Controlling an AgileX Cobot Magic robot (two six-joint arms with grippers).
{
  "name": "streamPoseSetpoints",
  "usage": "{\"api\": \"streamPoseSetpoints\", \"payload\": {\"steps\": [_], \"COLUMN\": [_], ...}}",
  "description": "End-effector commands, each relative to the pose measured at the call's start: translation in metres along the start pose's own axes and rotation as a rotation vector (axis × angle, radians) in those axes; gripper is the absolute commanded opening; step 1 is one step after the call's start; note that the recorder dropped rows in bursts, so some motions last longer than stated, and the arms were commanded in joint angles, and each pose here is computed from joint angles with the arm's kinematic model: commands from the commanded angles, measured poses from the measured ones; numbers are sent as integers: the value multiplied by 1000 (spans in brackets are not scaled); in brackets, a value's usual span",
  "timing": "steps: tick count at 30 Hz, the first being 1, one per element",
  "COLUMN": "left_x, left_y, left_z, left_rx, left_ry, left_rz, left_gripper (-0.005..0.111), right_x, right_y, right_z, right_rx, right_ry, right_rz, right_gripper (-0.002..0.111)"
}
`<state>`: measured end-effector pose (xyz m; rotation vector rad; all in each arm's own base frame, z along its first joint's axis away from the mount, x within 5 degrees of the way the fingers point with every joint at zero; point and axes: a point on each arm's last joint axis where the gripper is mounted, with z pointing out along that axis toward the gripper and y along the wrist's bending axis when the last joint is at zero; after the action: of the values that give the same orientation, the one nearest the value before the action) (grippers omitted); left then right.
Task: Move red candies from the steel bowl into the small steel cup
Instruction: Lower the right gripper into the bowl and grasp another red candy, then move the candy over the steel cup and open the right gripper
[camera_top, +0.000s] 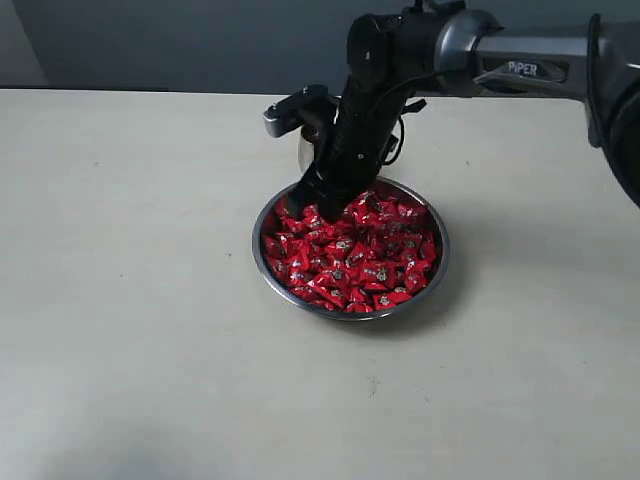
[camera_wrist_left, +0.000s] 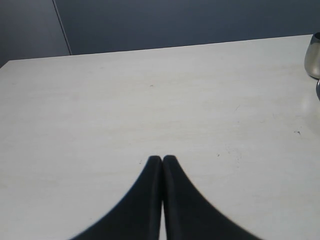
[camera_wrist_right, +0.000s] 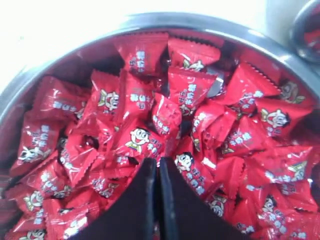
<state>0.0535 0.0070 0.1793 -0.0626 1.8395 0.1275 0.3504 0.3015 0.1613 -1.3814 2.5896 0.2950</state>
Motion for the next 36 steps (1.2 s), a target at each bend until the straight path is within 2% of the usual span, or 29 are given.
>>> {"api": "streamPoseSetpoints", "payload": {"steps": [1, 11, 16, 21, 22, 26, 33, 34, 36], "left_x": [-3, -3, -3, -3, -3, -3, -3, -3, -3], "left_y": [0, 0, 0, 0, 0, 0, 0, 0, 0], "left_z": [-1, -1, -1, -1, -1, -1, -1, -1, -1], "left_rx": [6, 6, 6, 6, 6, 6, 6, 6, 6], "left_ry": [-19, -19, -19, -19, -19, -19, -19, -19, -19], "left_rz": [2, 2, 2, 2, 2, 2, 2, 2, 2], "left_gripper": [0, 0, 0, 0, 0, 0, 0, 0, 0], "right_x": [-3, -15, -25, -28, -28, -30, -44, -45, -44], "right_y": [1, -3, -18, -46, -57, -76, -91, -91, -91], "right_z": [-20, -48, -55, -62, -59, -42, -2, -2, -3], "right_rx": [23, 76, 85, 102, 94, 73, 42, 46, 48], "right_ry": [-44, -210, -374, -521, -562, -577, -541, -543, -537], "right_rz": [-9, 1, 85, 209, 274, 350, 355, 353, 347], "right_gripper": [-1, -1, -1, -1, -1, -1, 0, 3, 21]}}
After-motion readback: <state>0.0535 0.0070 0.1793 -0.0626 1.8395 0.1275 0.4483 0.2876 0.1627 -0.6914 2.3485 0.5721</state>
